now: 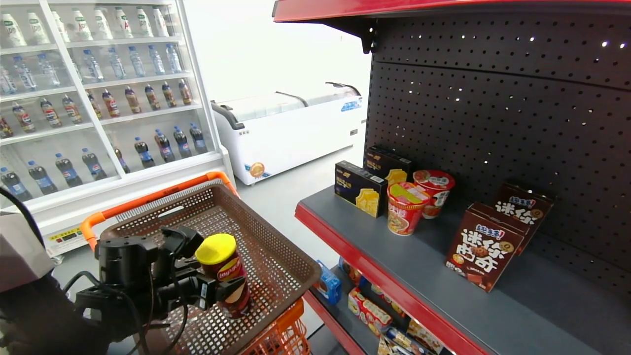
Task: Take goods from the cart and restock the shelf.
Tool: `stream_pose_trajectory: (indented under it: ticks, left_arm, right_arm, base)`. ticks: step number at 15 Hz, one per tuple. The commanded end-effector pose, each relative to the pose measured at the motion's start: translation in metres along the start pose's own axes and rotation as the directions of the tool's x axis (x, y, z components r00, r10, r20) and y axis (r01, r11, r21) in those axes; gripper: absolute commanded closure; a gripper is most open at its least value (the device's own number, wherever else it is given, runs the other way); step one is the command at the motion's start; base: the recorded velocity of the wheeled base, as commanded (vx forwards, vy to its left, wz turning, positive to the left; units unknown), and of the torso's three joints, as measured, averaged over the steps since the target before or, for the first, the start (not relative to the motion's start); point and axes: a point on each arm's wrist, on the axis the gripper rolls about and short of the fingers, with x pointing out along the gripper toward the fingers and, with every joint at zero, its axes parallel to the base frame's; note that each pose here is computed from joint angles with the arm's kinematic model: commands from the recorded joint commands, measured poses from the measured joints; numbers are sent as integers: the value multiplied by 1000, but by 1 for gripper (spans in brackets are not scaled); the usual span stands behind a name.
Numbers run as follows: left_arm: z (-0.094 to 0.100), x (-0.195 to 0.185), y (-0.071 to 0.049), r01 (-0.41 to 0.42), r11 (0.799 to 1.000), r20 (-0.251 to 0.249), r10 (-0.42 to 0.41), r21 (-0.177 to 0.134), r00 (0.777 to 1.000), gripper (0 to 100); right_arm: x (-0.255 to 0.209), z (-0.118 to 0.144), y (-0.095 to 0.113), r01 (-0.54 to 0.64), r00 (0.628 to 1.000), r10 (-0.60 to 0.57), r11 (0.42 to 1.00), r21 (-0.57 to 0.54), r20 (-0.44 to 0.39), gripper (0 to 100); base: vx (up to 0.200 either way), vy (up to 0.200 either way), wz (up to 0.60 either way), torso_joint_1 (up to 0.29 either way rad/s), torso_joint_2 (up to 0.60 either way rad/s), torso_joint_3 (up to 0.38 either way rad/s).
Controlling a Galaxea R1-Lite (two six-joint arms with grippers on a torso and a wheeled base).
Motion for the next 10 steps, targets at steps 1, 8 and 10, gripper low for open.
stream_pose_trajectory:
  ticks: [1,8,10]
  left_arm:
    - [-3,20,-1,21,1000,-20,-21,2,1000,0]
    - [-7,49,-14,78,997,-44,-77,15,996,0]
    - [-8,51,-15,85,996,-47,-84,15,995,0]
  right_arm:
    - [0,0,0,0,1000,0,1000,0,0,0]
    - [0,0,0,0,1000,0,1000,0,0,0]
    - [0,0,0,0,1000,0,1000,0,0,0]
  base:
    - [0,0,0,0,0,0]
    - [0,0,0,0,0,0]
    - [0,0,0,0,0,0]
